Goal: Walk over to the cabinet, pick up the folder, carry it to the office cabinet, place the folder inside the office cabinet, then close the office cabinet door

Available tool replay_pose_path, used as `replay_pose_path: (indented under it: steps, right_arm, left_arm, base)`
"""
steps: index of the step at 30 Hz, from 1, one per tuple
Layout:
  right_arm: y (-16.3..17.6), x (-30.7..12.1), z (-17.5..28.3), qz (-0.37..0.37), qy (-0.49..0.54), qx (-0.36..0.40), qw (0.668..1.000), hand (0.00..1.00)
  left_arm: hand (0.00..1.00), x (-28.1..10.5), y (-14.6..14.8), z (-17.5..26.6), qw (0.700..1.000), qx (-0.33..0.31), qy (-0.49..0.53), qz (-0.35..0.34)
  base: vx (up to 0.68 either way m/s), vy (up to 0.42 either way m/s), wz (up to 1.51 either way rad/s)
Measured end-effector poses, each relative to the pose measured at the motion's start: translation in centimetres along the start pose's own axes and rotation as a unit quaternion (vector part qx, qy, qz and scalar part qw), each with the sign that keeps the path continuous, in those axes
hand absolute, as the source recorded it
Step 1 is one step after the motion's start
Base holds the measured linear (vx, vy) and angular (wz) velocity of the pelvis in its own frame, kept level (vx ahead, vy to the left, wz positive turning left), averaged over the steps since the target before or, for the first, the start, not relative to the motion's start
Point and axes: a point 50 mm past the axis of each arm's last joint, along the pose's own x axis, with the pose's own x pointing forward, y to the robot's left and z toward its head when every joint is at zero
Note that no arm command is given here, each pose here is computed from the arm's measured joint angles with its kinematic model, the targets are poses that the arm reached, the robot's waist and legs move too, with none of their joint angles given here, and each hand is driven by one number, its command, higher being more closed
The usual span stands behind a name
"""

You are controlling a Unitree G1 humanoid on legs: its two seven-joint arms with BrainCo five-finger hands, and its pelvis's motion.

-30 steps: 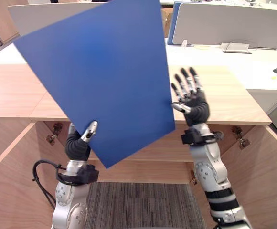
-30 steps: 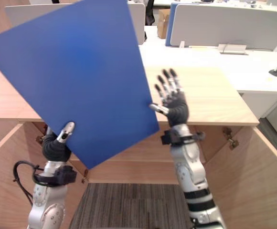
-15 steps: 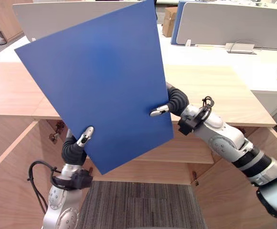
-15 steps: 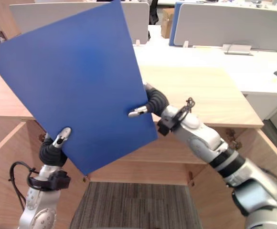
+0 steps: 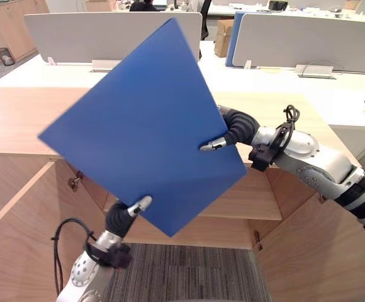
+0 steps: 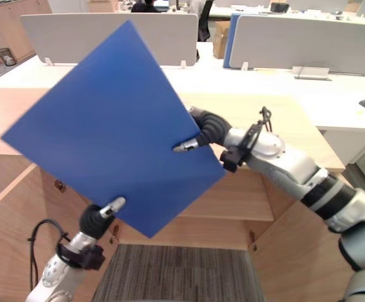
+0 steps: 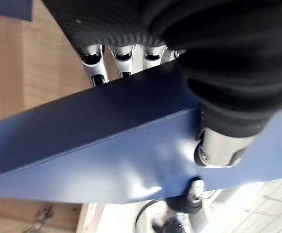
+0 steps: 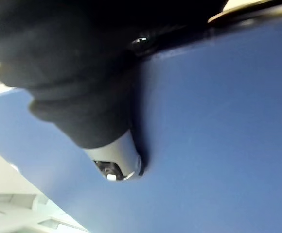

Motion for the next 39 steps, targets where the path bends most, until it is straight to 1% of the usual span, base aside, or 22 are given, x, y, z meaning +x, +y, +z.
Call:
replay_pose_path:
  steps: [1,2,6,9,11,12,13,15,18,21,22,24,25,26,28,30,33,35,36,37,38,39]
  right_arm:
    - [0.2,0.0,0.2,0.003,-0.002,-0.015,1.000,1.00]
    - [0.7,0.0,0.5,0.007,-0.011,-0.046,0.999,1.00]
    - [3.3,0.8,1.5,0.006,-0.089,-0.125,0.988,1.00]
    - [5.5,2.0,1.6,0.007,-0.133,-0.167,0.977,1.00]
    - [6.1,2.0,1.4,0.006,-0.141,-0.186,0.972,1.00]
    - [7.2,2.1,0.7,0.006,-0.143,-0.206,0.968,1.00]
    - [7.5,2.1,0.4,0.006,-0.142,-0.207,0.968,1.00]
    - [8.3,2.0,-0.8,0.003,-0.130,-0.223,0.966,1.00]
    - [9.1,1.6,-3.4,0.001,-0.083,-0.262,0.962,1.00]
    - [10.0,0.9,-8.2,0.032,0.021,-0.307,0.951,1.00]
    - [10.1,0.6,-9.2,0.039,0.043,-0.312,0.948,1.00]
    - [10.4,-1.0,-13.3,0.063,0.134,-0.315,0.937,1.00]
    - [10.4,-1.5,-14.2,0.066,0.154,-0.314,0.935,1.00]
    - [10.2,-2.3,-15.6,0.069,0.189,-0.302,0.932,1.00]
    - [10.1,-3.3,-17.5,0.069,0.236,-0.282,0.927,1.00]
    - [10.2,-3.7,-18.9,0.063,0.268,-0.263,0.925,1.00]
    - [10.8,-3.8,-20.7,0.053,0.304,-0.227,0.924,1.00]
    - [10.5,-4.0,-21.9,0.012,0.334,-0.176,0.926,1.00]
    - [9.6,-4.4,-22.5,-0.038,0.353,-0.130,0.926,1.00]
    - [8.6,-5.0,-23.2,-0.104,0.366,-0.063,0.923,1.00]
    - [8.0,-5.3,-23.4,-0.144,0.368,-0.022,0.918,1.00]
    - [7.0,-5.7,-23.7,-0.203,0.364,0.036,0.908,1.00]
  left_arm:
    - [0.00,-0.1,0.0,-0.5,1.000,-0.004,0.015,-0.007]
    - [0.00,-0.4,-0.1,-1.4,0.998,-0.021,0.046,-0.022]
    - [0.00,-1.2,0.0,-4.4,0.987,-0.083,0.131,-0.046]
    - [0.00,-1.7,0.6,-6.2,0.981,-0.097,0.167,-0.027]
    - [0.00,-1.8,0.7,-6.8,0.980,-0.096,0.174,-0.019]
    - [0.00,-2.1,1.1,-8.2,0.977,-0.089,0.193,-0.002]
    - [0.00,-2.2,1.2,-8.6,0.976,-0.087,0.199,0.003]
    - [0.00,-2.8,1.7,-10.0,0.972,-0.073,0.223,0.023]
    - [0.00,-5.0,3.3,-12.6,0.954,-0.052,0.281,0.091]
    - [0.00,-8.4,4.8,-15.2,0.915,-0.020,0.362,0.176]
    - [0.00,-9.1,5.0,-15.6,0.907,-0.015,0.377,0.190]
    - [0.00,-11.9,5.9,-16.7,0.869,0.002,0.429,0.248]
    - [0.00,-12.5,6.0,-16.9,0.860,0.001,0.437,0.264]
    - [0.00,-13.8,6.3,-17.2,0.842,-0.001,0.454,0.293]
    - [0.00,-15.5,6.3,-17.5,0.818,-0.002,0.475,0.325]
    - [0.00,-16.6,6.5,-17.6,0.802,-0.002,0.485,0.349]
    - [0.00,-16.9,6.6,-17.6,0.791,-0.011,0.479,0.380]
    - [0.00,-17.0,6.5,-17.8,0.785,-0.023,0.473,0.399]
    - [0.00,-16.9,6.4,-17.9,0.783,-0.033,0.465,0.412]
    - [0.00,-16.6,6.3,-18.1,0.780,-0.043,0.456,0.427]
    - [0.00,-16.5,6.3,-18.1,0.779,-0.048,0.452,0.433]
    - [0.00,-16.3,6.1,-18.2,0.777,-0.057,0.444,0.442]
  base:
    - [0.00,0.000,-0.04]
    - [0.00,0.000,-0.06]
    - [-0.02,0.005,-0.07]
    - [-0.03,0.006,-0.04]
    - [-0.03,0.006,0.00]
    - [0.00,0.000,0.00]
    - [-0.03,0.003,0.03]
    - [-0.04,-0.002,0.04]
    - [-0.01,0.001,-0.01]
    - [0.00,0.000,0.00]
    - [0.00,0.000,0.00]
    - [0.00,0.000,0.00]
    - [0.00,0.000,0.00]
    - [0.00,0.000,0.00]
    - [-0.02,0.008,-0.01]
    - [-0.04,0.008,0.00]
    - [-0.05,0.000,-0.01]
    - [-0.04,0.002,-0.03]
    - [-0.06,0.013,-0.01]
    - [-0.07,0.020,-0.02]
    - [-0.09,0.035,0.00]
    - [-0.14,0.066,-0.06]
